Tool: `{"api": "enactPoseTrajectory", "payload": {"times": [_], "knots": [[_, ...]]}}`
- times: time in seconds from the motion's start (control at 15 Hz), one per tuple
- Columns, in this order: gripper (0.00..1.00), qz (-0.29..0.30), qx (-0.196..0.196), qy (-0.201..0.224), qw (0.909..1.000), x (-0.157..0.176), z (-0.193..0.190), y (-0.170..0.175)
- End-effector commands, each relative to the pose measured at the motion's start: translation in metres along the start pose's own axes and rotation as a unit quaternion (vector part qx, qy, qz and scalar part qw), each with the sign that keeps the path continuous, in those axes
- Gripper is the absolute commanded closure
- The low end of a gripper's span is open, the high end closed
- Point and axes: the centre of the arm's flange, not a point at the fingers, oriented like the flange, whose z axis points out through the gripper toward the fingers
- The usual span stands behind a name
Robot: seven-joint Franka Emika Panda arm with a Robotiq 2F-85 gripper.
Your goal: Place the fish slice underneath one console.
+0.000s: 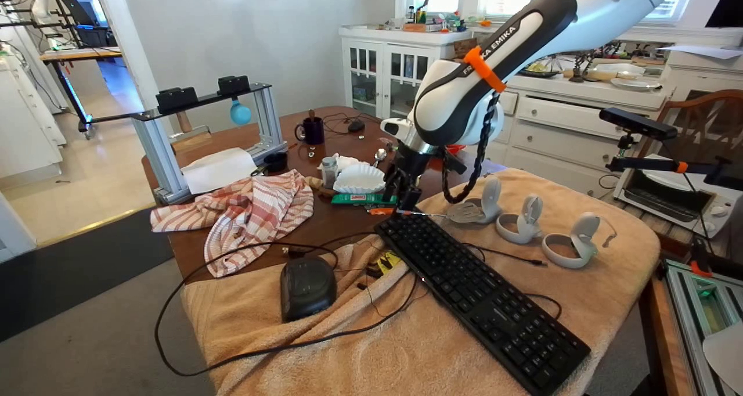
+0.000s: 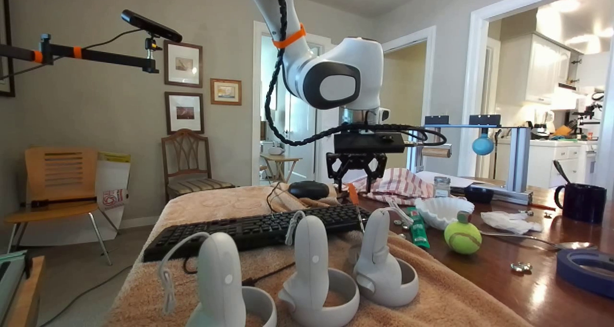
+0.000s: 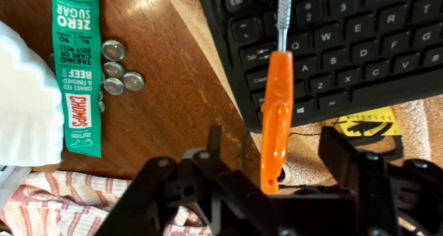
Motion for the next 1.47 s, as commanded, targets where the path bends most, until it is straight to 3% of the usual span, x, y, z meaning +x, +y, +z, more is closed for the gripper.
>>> {"api": "enactPoseTrajectory", "payload": {"times": [0.0,0.4,0.87,1.4], "knots": [[0.50,-0.014,-0.003,0.005,0.9999,0.002,0.009,0.005],[0.99,-0.026,0.003,0.005,0.9996,0.003,0.015,0.000],[0.95,-0.028,-0.015,0.028,0.9991,0.012,-0.003,0.003],[0.95,0.004,-0.044,0.113,0.9926,0.018,-0.024,0.010]]}}
